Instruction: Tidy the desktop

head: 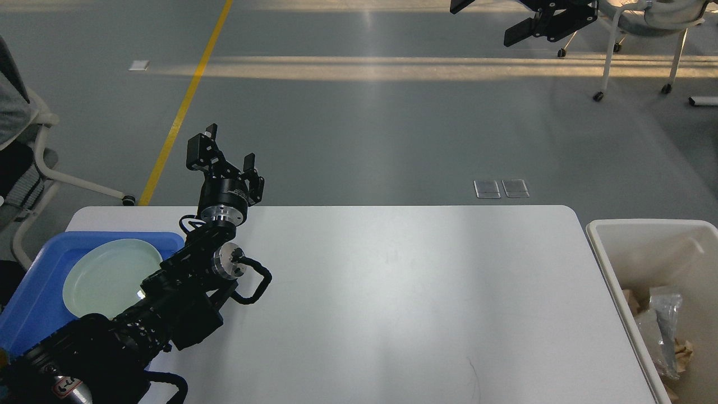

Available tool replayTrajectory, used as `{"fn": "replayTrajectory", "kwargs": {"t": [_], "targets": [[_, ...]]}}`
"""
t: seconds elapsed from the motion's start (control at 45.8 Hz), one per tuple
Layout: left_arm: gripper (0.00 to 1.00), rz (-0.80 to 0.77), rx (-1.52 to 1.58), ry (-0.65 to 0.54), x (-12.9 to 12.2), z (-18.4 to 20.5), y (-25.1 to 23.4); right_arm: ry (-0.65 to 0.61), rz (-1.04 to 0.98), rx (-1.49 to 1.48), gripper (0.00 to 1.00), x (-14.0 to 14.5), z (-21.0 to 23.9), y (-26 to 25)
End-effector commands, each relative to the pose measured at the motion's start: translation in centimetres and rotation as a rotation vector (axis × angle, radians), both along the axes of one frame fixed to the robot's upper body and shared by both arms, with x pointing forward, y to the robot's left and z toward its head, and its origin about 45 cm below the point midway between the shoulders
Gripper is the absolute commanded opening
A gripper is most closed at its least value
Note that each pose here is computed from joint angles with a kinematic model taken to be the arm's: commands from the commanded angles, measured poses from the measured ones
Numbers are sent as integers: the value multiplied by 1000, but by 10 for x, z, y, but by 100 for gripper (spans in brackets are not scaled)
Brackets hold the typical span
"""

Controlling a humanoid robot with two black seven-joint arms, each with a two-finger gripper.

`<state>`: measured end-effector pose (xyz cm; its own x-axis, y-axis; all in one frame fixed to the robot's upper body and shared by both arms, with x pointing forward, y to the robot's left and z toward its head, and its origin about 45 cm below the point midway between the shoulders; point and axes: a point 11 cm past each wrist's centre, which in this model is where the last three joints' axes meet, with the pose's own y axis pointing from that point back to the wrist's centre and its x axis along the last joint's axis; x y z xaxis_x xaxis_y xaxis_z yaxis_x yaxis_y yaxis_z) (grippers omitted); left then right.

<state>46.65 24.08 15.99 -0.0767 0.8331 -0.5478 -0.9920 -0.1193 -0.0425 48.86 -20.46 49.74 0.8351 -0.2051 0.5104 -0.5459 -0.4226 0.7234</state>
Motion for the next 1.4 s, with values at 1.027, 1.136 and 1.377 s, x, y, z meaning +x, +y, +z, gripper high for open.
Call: {"fn": "replayTrajectory", "kwargs": {"t": [1.027,1.136,1.377], "targets": [[99,0,0,0,0,0,0,120,-857,828,100,34,-271,30],[99,0,0,0,0,0,0,154,-911,915,100,33,-277,27],[99,0,0,0,0,0,0,220,-1186,1157,100,31,-290,16]]}}
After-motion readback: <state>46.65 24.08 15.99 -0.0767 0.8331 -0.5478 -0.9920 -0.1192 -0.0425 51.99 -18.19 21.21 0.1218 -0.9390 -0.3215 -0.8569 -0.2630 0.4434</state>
